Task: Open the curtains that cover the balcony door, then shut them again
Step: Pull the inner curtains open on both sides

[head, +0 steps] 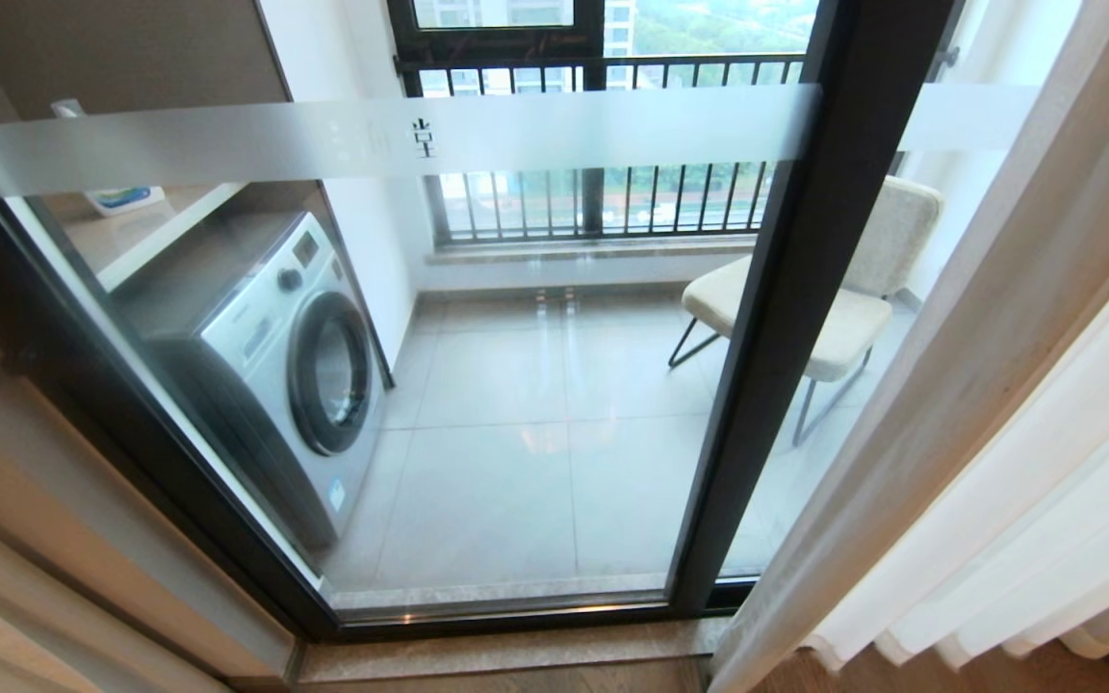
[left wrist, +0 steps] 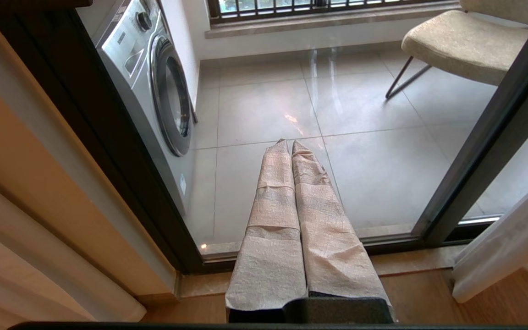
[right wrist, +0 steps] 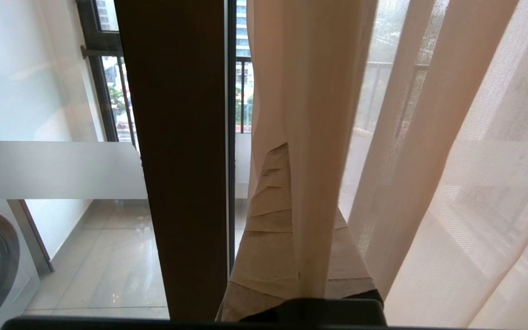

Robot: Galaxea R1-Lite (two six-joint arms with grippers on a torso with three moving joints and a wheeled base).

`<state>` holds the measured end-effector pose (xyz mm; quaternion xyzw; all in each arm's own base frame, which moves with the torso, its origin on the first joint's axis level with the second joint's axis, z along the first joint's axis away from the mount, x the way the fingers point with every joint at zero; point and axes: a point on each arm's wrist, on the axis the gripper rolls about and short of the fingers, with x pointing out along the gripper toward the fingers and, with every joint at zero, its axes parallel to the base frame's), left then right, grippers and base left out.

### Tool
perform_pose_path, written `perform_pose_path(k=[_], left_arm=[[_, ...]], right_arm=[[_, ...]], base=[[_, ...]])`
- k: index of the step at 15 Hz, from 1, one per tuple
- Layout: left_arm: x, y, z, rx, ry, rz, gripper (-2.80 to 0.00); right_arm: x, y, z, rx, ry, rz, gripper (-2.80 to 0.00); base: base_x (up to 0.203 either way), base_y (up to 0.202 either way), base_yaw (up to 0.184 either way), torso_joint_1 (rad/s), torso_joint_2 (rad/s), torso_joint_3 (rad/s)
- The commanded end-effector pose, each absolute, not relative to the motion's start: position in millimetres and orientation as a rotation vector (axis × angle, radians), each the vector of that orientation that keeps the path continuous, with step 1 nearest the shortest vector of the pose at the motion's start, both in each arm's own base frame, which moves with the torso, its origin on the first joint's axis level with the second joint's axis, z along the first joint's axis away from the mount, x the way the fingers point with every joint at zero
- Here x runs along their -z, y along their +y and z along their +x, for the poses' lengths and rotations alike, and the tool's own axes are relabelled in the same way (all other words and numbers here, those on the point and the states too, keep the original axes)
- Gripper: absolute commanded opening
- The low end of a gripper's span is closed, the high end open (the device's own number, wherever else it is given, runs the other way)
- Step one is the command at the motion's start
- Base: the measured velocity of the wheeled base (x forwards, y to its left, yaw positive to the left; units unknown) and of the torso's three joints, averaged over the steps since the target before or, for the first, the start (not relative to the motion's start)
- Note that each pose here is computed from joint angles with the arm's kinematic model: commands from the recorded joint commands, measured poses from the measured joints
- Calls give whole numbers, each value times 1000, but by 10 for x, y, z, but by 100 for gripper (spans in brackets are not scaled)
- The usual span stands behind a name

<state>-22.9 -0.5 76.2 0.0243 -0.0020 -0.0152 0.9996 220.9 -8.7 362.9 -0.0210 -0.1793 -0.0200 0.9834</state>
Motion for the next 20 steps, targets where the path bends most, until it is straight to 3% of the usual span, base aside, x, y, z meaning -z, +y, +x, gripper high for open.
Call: perform_pose_path(k=[1,9,20], left_arm=[[-762,-6,-229,31,-5,49,-280],[-762,-6,-229,31,-5,49,-280],[-761,-6,-229,31,-4,49,-280]], right_arm=[[-3617,-88,2230,40,-357,-43,-280],[-3611,-88,2242,40,-355,-43,-280],[-3609,-111,2249,51,-353,-45,-280]], base=[[0,0,0,0,0,0],[1,-8,1,0,0,0],[0,-183,3,-1,2,3]])
